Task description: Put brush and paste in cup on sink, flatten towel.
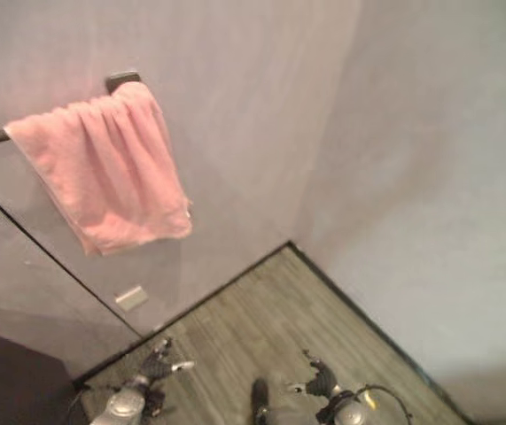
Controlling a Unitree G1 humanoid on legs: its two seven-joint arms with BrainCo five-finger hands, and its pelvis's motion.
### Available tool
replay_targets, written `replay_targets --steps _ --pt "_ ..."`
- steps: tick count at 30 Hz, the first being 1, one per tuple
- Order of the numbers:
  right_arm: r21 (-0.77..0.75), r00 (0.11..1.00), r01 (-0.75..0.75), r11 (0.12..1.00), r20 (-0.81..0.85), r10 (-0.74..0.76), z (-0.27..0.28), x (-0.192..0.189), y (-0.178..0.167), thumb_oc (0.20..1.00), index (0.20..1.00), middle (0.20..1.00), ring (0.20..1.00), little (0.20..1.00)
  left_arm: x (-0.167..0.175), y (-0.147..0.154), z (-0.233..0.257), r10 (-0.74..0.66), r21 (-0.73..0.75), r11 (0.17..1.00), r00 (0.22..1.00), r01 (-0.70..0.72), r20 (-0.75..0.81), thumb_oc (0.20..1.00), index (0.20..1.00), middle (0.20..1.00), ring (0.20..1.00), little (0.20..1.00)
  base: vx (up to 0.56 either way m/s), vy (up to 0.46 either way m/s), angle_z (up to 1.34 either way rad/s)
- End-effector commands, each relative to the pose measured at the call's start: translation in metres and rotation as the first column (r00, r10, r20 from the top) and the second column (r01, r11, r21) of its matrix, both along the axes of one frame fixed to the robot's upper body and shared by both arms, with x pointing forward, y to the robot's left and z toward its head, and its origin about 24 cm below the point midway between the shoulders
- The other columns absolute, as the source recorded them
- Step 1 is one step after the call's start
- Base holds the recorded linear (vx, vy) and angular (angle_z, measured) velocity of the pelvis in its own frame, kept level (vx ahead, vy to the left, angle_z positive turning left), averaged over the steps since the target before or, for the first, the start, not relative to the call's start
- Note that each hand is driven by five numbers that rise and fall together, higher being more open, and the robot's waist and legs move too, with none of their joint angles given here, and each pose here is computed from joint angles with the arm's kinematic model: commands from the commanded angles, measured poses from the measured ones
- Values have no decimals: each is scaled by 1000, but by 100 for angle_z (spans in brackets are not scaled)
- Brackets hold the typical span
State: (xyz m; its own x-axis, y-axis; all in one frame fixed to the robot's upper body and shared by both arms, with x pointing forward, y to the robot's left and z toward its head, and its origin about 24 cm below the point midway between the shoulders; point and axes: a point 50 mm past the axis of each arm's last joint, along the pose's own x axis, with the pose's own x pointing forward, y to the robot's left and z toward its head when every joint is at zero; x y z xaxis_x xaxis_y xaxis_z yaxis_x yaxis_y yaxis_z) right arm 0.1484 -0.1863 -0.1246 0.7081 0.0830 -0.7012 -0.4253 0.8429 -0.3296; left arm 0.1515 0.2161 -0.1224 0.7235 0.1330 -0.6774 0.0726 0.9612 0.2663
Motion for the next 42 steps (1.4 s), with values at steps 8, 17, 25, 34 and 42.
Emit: replay_targets --steps 8,17,25,34,42 --pt "-61 971 -14 998 238 28 40 60 -15 1000 1000 1000 1000 1000 63 -4 37 -56 33 998 975 51 217 1000 1000 1000 1000 1000 10 -90 89" --pt "-27 980 -13 1000 197 18 31 53 -7 1000 1000 1000 1000 1000 57 -5 31 -100 69 994 977 88 187 1000 1000 1000 1000 1000 87 41 46" --pt "55 979 -47 997 200 35 32 53 9 1000 1000 1000 1000 1000 39 8 34 -113 107 990 972 93 204 1000 1000 1000 1000 1000 70 159 -5" --pt "-25 954 -162 986 252 163 48 58 -3 1000 1000 1000 1000 1000 50 9 59 -314 236 938 911 254 267 1000 1000 1000 1000 1000 99 73 59" --pt "18 955 -68 997 291 60 54 56 -13 1000 1000 1000 1000 1000 56 15 63 -247 240 955 919 176 307 1000 1000 1000 1000 1000 161 -240 66"
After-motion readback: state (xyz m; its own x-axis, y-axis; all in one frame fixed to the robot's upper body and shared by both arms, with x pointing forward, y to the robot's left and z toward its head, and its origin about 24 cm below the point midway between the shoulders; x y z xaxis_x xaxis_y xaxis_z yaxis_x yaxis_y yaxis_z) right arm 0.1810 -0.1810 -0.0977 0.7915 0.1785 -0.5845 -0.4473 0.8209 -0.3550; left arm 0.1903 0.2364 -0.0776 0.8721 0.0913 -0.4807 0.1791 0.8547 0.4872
